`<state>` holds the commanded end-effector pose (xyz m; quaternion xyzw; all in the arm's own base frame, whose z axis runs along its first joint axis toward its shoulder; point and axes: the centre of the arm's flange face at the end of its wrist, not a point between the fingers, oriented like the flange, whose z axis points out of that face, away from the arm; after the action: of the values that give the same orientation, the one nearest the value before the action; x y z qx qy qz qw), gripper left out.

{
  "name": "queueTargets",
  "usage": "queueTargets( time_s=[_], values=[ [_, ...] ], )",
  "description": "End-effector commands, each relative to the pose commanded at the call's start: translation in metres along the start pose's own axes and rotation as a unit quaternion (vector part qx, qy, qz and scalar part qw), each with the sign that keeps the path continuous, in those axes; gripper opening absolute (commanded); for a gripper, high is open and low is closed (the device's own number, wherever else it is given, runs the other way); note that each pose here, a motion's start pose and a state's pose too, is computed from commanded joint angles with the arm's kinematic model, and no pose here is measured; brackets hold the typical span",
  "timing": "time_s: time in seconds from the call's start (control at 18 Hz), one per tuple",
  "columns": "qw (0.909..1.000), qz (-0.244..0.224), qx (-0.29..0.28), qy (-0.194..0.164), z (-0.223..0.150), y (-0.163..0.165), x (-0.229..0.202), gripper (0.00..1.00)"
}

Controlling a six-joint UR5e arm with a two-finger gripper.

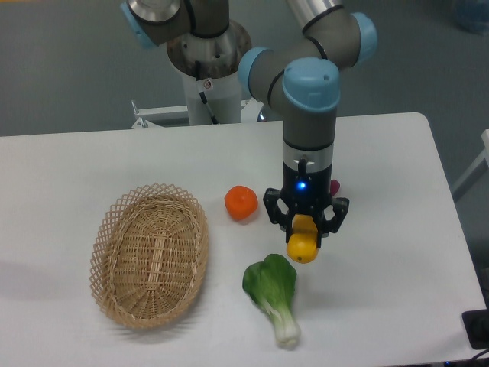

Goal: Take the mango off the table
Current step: 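Lift the grasped yellow mango up off the table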

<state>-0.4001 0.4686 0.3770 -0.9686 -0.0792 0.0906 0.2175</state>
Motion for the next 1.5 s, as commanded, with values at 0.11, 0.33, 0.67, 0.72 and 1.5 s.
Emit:
queueTargets(
  time_s=[0.11, 0.33, 0.67, 0.72, 1.5],
  values=[
    [0.9998, -0.014, 0.013, 0.000, -0.011, -0.003, -0.002, 0.41],
    [0.9986, -0.041, 0.033, 0.008, -0.021, -0.006, -0.005, 0.41],
    [0.9980, -0.050, 0.039, 0.007, -0.029, -0.009, 0.000, 0.41],
    [0.9979, -0.050, 0.041, 0.006, -0.031, -0.010, 0.001, 0.41],
    [0.9960, -0.070, 0.055, 0.011, -0.048, -0.026, 0.031, 0.41]
  ],
)
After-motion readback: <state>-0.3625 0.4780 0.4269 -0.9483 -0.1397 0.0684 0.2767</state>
